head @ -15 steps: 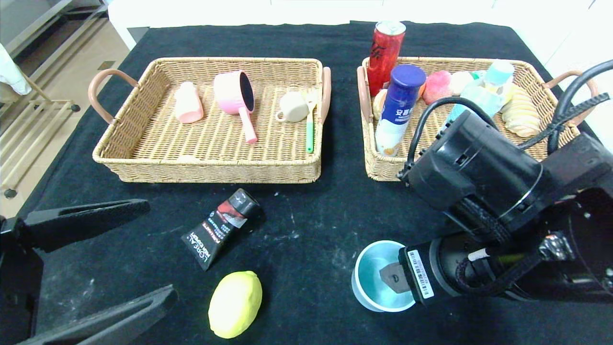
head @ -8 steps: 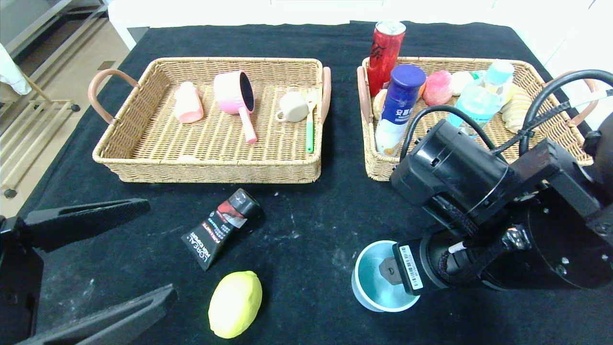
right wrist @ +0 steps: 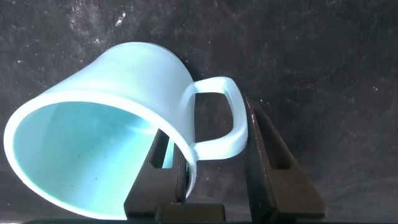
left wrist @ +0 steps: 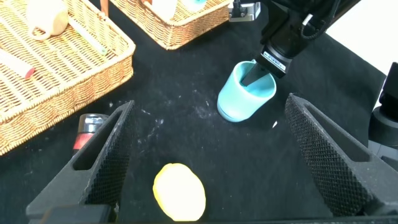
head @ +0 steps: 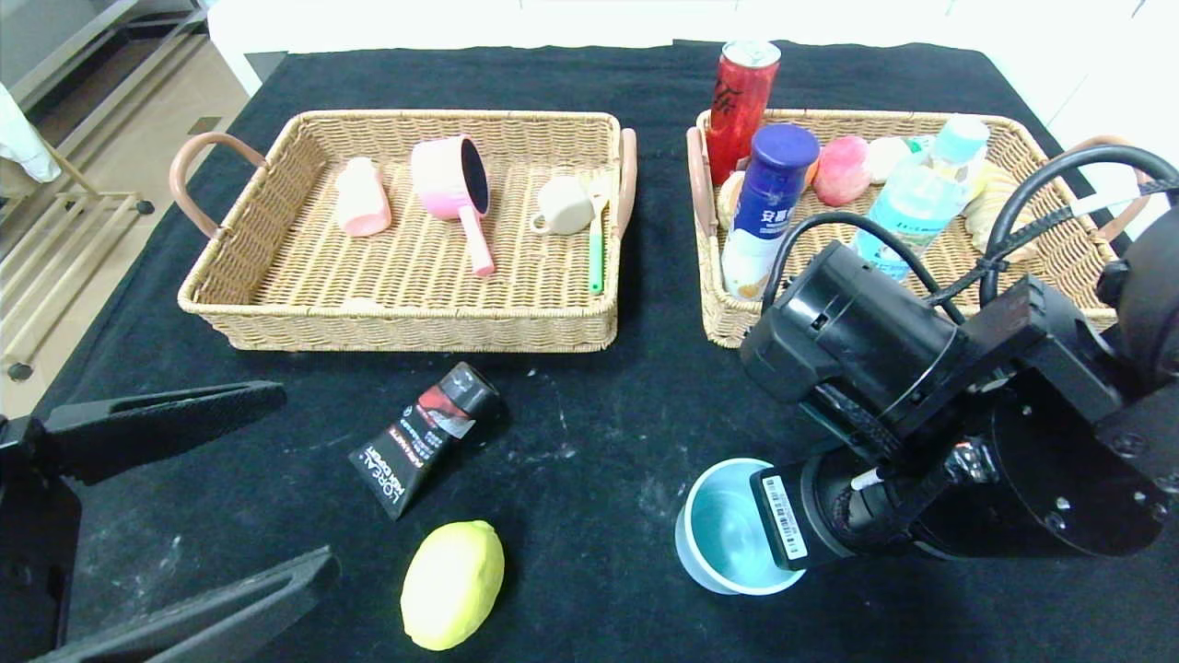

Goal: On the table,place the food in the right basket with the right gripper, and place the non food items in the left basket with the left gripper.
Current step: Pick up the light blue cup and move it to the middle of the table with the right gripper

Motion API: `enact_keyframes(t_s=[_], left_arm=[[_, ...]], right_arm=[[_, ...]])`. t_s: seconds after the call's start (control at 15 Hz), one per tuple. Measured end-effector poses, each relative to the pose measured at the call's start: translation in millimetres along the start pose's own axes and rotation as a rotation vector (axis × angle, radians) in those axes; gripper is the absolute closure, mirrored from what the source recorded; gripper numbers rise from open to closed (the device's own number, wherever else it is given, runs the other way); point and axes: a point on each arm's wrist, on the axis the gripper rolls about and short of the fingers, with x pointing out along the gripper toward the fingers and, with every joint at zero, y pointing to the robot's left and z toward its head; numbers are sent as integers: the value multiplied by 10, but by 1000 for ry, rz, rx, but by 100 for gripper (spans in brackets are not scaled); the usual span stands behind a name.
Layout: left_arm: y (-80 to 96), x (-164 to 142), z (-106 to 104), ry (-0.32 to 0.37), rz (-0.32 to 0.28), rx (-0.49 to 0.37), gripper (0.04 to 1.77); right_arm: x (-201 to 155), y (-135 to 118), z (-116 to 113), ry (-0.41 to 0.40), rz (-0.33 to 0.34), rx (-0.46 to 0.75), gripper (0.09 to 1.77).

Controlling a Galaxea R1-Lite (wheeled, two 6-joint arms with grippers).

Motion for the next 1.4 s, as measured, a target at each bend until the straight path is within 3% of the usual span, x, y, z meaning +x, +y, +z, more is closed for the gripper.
enact_keyframes(t_s=[0.87, 1.4], left_arm=[[0, 0, -5, 2, 0, 0, 9], [1, 11, -15, 11, -3, -3, 9]], right_arm=[[-60, -7, -6, -11, 11, -7, 126], [-514, -16, 174, -151, 117, 0, 126]])
